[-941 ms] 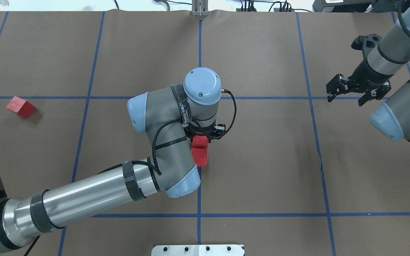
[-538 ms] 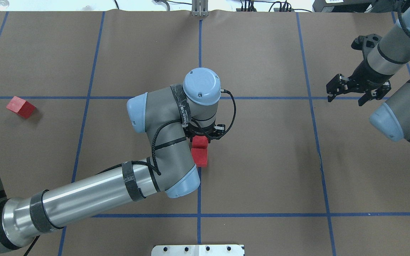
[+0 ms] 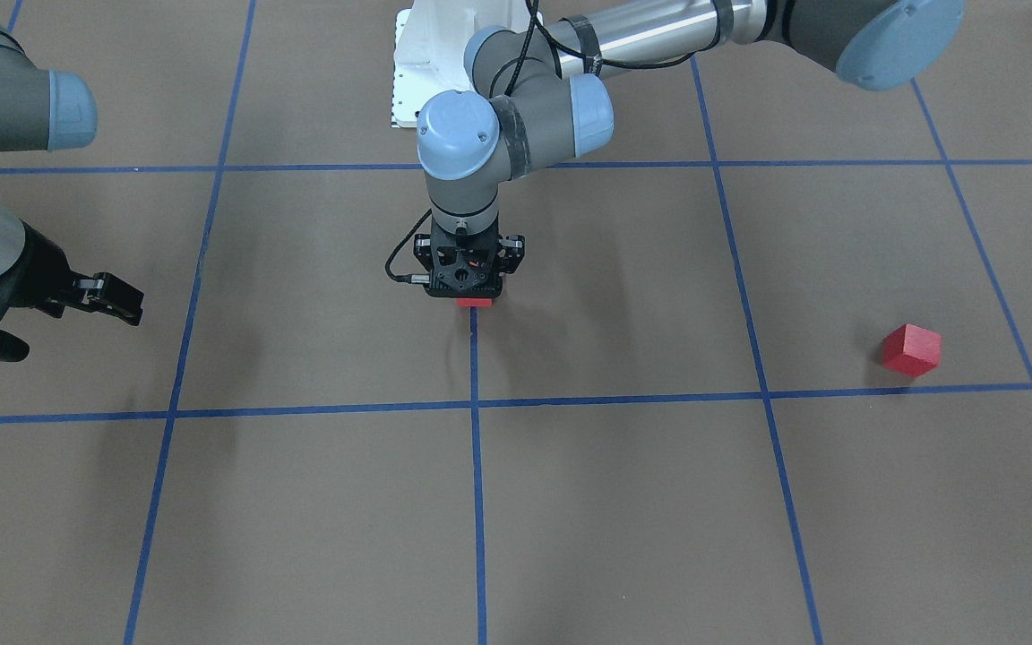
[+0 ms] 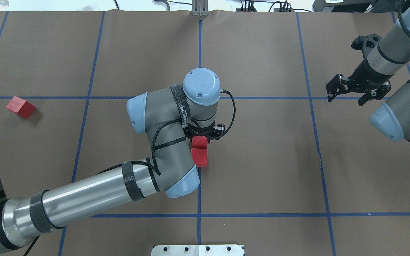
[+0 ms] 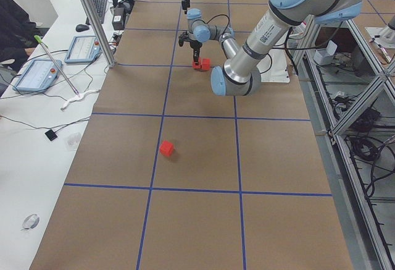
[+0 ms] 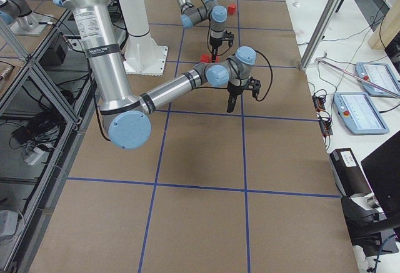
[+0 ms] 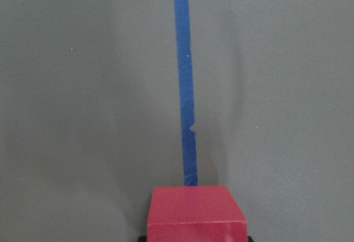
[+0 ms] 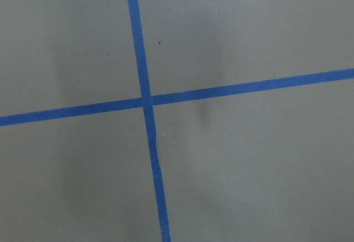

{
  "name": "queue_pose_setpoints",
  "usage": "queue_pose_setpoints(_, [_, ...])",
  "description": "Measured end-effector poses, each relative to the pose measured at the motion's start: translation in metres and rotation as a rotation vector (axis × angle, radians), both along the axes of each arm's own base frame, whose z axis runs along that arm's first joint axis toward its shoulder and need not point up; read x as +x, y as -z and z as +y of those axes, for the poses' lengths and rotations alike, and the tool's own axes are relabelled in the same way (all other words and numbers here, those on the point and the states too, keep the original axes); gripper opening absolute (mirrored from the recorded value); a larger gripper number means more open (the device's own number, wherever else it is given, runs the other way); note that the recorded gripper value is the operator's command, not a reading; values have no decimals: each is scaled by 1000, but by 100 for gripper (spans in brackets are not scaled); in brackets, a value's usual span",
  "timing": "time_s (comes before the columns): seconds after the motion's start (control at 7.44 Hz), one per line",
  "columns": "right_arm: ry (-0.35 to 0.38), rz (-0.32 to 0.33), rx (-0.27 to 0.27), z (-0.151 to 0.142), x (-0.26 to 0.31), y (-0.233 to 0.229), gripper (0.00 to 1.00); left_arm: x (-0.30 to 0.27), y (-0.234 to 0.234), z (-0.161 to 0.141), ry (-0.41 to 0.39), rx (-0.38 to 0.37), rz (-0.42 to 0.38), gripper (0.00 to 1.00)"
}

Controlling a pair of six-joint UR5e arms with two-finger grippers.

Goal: Form red blocks into L shape at center
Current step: 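Hold the cube against the placed cube with the left gripper, adjusting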

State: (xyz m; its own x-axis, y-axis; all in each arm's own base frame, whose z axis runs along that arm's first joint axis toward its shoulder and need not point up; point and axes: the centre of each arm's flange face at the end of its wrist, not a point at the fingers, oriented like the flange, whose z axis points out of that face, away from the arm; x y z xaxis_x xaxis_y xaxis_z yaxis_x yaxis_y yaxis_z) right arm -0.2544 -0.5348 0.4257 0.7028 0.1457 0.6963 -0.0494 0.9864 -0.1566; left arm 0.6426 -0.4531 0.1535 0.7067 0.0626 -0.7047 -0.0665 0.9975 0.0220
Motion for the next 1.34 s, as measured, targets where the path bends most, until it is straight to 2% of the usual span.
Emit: queue_pose_setpoints(1.34, [-1, -3, 4, -1, -1, 3, 100, 0, 0, 1, 15, -19, 0, 0])
